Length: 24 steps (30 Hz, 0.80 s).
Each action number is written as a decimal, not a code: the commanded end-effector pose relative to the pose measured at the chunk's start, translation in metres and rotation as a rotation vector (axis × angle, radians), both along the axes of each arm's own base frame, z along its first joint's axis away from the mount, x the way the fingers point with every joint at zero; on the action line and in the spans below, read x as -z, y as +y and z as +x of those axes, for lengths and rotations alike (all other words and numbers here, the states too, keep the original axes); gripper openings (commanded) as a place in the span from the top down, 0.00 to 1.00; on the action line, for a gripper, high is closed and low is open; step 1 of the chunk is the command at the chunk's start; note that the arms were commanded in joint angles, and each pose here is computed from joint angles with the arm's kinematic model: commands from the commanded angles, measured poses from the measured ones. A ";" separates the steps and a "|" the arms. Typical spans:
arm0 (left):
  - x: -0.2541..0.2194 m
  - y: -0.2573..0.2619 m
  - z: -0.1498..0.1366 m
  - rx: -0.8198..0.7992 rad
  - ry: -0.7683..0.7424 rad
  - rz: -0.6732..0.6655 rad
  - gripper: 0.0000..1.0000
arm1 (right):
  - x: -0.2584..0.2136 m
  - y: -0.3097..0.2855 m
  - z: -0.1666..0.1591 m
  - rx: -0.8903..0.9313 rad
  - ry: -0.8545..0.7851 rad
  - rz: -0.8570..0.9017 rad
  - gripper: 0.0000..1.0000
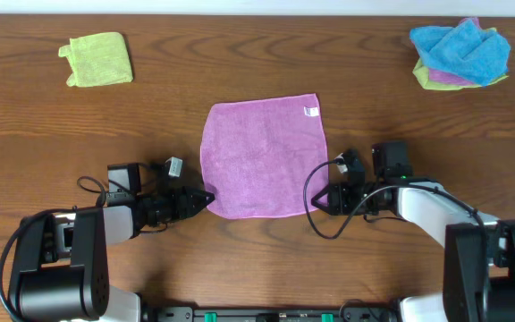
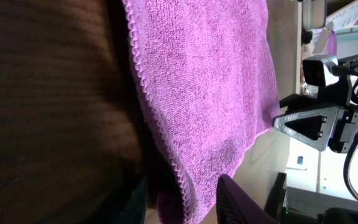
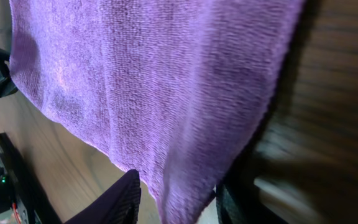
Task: Fold the cloth
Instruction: 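Grasp the pink cloth's near left and right corners with both grippers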
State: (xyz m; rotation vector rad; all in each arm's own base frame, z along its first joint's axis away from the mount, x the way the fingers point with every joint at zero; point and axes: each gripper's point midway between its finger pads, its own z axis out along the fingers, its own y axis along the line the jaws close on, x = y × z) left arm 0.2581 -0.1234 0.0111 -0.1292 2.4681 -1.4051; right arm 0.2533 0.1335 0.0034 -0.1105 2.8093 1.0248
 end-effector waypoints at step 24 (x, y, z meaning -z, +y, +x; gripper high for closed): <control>0.003 -0.011 -0.007 0.036 0.023 -0.008 0.82 | 0.036 -0.048 -0.011 0.153 0.114 -0.262 0.53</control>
